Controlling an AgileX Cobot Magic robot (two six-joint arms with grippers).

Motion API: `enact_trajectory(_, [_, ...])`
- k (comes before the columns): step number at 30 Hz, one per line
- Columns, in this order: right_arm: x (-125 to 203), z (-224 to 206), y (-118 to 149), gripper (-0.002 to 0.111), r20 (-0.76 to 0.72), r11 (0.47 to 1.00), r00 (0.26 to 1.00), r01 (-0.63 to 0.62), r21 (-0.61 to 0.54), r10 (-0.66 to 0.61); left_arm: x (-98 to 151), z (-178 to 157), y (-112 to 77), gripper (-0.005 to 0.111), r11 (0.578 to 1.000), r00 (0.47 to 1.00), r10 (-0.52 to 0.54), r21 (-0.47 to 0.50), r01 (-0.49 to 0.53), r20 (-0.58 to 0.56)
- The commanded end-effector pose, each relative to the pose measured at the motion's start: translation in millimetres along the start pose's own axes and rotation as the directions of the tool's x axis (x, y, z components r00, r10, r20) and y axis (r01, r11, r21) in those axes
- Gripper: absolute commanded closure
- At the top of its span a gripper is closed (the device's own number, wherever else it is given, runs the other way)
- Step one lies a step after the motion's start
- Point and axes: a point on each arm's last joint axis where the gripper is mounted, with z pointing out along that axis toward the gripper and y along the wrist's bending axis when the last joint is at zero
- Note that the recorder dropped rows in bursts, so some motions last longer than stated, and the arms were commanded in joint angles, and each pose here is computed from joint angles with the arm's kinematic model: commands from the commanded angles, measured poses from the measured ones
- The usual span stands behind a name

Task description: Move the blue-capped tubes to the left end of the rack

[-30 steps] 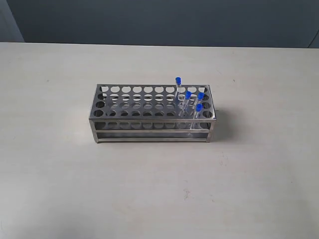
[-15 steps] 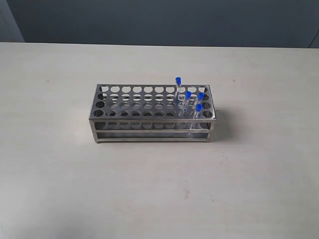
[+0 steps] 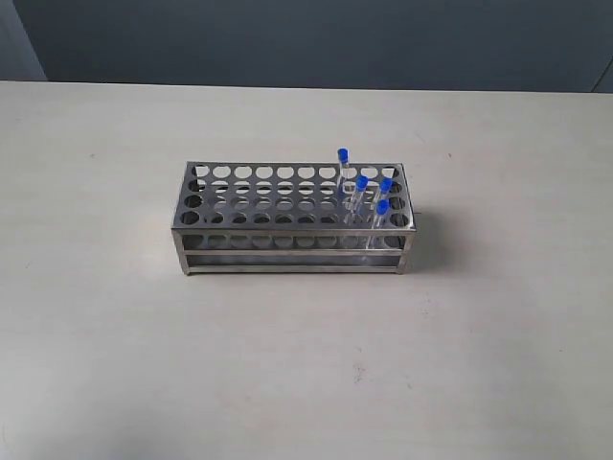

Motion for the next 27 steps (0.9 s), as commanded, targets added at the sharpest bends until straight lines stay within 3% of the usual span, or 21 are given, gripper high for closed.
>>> enact_trajectory(1, [12.5, 92.1, 13.7, 0.109, -0.14, 0.967, 0.967, 0.186, -0.176, -0.211, 0.7, 0.0, -0.5, 0.106, 1.0, 1.0, -0.004, 0.009, 0.004, 0.003])
enact_trajectory(3, [34.9, 114.6, 14.7, 0.109, -0.238, 0.951, 0.941, 0.18, -0.25, -0.241, 0.7, 0.0, -0.5, 0.106, 1.0, 1.0, -0.004, 0.009, 0.004, 0.003])
enact_trajectory(5, [95.7, 112.2, 16.0, 0.109, -0.459, 0.918, 0.845, 0.089, -0.386, -0.275, 0.7, 0.0, -0.5, 0.106, 1.0, 1.0, -0.004, 0.009, 0.004, 0.003])
enact_trajectory(6, [134.6, 90.0, 19.0, 0.109, -0.558, 0.904, 0.785, 0.007, -0.427, -0.269, 0.7, 0.0, -0.5, 0.106, 1.0, 1.0, -0.004, 0.009, 0.004, 0.003])
enact_trajectory(8, [176.8, 42.9, 20.3, 0.109, -0.613, 0.913, 0.759, -0.058, -0.403, -0.222, 0.7, 0.0, -0.5, 0.106, 1.0, 1.0, -0.004, 0.009, 0.004, 0.003])
enact_trajectory(11, [205.1, -15.3, 15.0, 0.109, -0.641, 0.953, 0.745, -0.024, -0.302, -0.185, 0.7, 0.0, -0.5, 0.106, 1.0, 1.0, -0.004, 0.009, 0.004, 0.003])
enact_trajectory(13, [223.2, -34.5, 24.4, 0.109, -0.7, 0.932, 0.672, -0.041, -0.359, -0.24, 0.7, 0.0, -0.5, 0.106, 1.0, 1.0, -0.004, 0.009, 0.004, 0.003])
enact_trajectory(17, [248.6, -44.5, 48.8, 0.107, -0.684, 0.84, 0.657, -0.141, -0.523, -0.316, 0.7, 0.0, -0.5, 0.106, 1.0, 1.0, -0.004, 0.009, 0.004, 0.003])
enact_trajectory(19, [262.9, -49.2, 60.2, 0.088, -0.673, 0.748, 0.627, -0.208, -0.631, -0.393, 0.7, 0.0, -0.5, 0.106, 1.0, 1.0, -0.004, 0.009, 0.004, 0.003])
enact_trajectory(20, [269.4, -48.1, 64.5, 0.072, -0.68, 0.731, 0.627, -0.247, -0.636, -0.38, 0.7, 0.0, -0.5, 0.106, 1.0, 1.0, -0.004, 0.009, 0.004, 0.003])
enact_trajectory(22, [278.1, -45.5, 67.7, 0.052, -0.681, 0.722, 0.633, -0.268, -0.638, -0.367, 0.7, 0.0, -0.5, 0.106, 1.0, 1.0, -0.004, 0.009, 0.004, 0.003])
enact_trajectory(24, [286.8, -42.6, 69.8, 0.045, -0.686, 0.718, 0.63, -0.28, -0.637, -0.363, 0.7, 0.0, -0.5, 0.106, 1.0, 1.0, -0.004, 0.009, 0.004, 0.003])
enact_trajectory(27, [299.5, -38.6, 73.0, 0.048, -0.692, 0.712, 0.626, -0.295, -0.637, -0.36, 0.7, 0.0, -0.5, 0.106, 1.0, 1.0, -0.004, 0.009, 0.004, 0.003])
